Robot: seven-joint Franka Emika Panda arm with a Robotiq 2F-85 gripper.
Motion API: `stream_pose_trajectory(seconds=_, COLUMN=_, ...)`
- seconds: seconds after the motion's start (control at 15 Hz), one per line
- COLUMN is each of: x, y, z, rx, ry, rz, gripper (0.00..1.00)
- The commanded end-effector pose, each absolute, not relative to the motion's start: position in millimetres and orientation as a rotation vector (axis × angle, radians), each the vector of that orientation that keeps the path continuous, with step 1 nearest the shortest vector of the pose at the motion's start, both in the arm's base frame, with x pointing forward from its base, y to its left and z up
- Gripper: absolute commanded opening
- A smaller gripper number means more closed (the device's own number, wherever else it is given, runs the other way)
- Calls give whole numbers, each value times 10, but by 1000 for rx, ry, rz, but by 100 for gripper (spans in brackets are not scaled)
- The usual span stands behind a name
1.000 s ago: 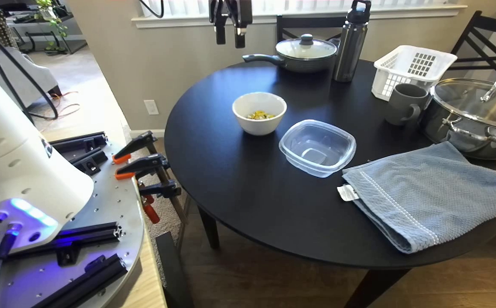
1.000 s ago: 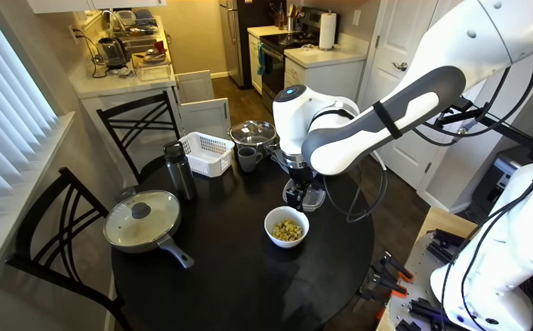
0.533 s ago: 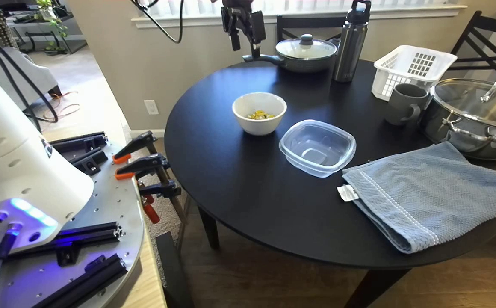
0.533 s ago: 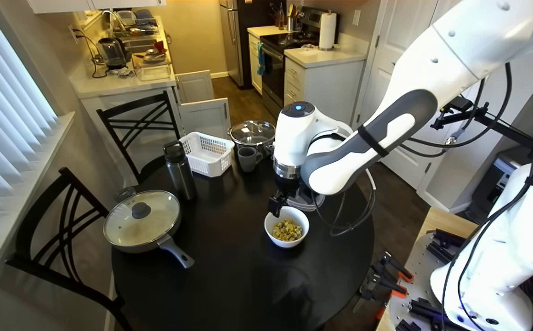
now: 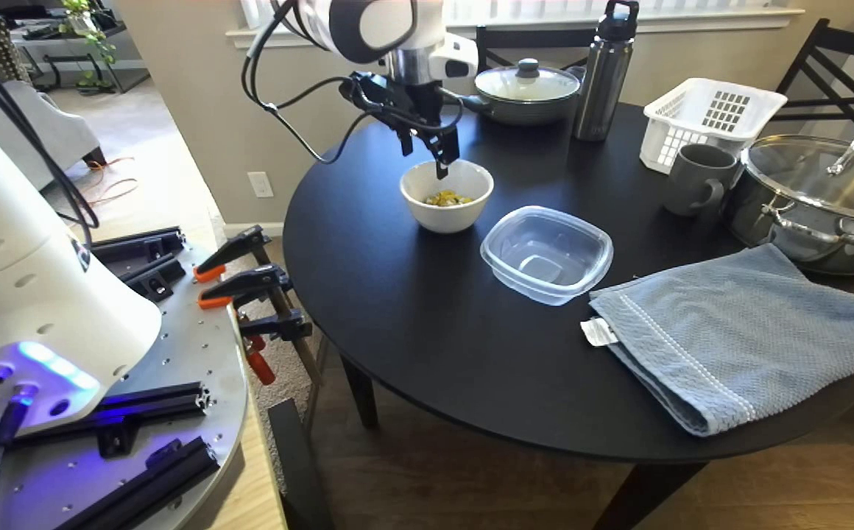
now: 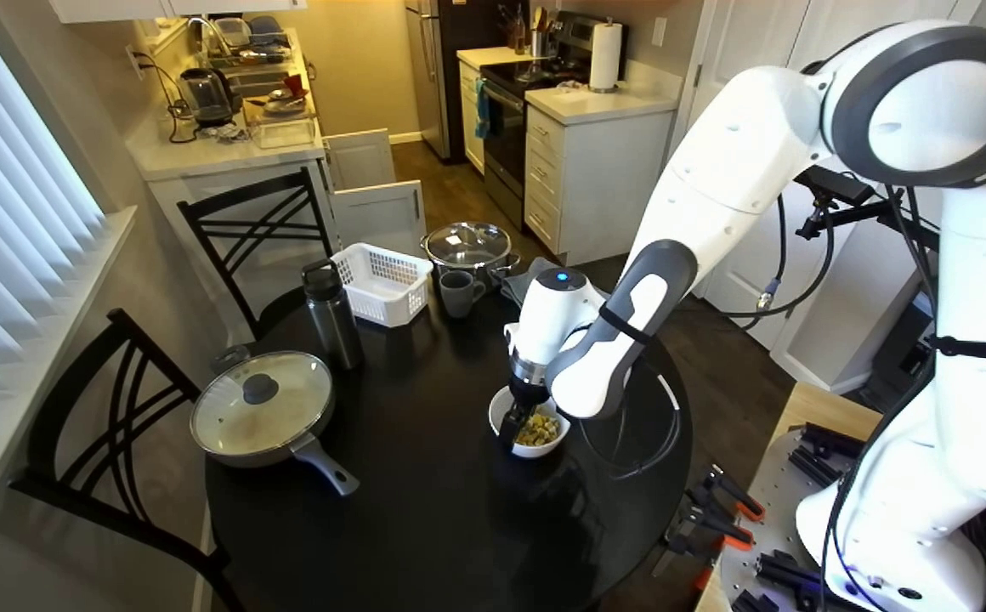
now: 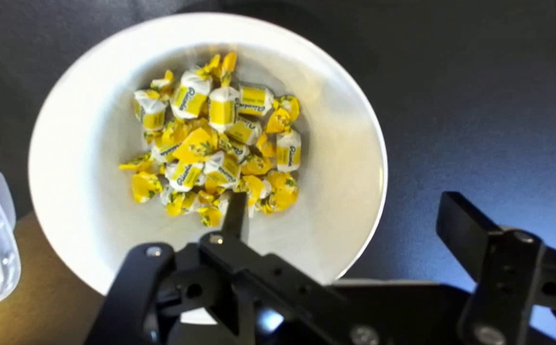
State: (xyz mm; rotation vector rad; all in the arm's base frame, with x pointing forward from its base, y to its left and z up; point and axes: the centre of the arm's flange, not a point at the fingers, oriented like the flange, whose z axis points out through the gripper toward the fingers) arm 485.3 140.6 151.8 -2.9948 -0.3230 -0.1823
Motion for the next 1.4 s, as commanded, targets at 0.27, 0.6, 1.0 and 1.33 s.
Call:
stream_pose_trajectory(seconds=0.27, x=4992, y=1284, z=1548, rx=-2977, ry=-426, rz=-231, gripper=100)
stream_pose_trajectory(seconds=0.6, x=5013, y=1223, z=1731, rx=-3028, ry=-426, rz=-266, gripper=100)
stream_pose_trajectory(seconds=1.0, x=5061, y=1070, z=1772, rx=-3080, ry=-503, rz=-295, gripper=100)
stream_pose_trajectory(seconds=1.33, x=5015, y=1184, z=1589, rx=-3063, ry=-543, rz=-244, gripper=100)
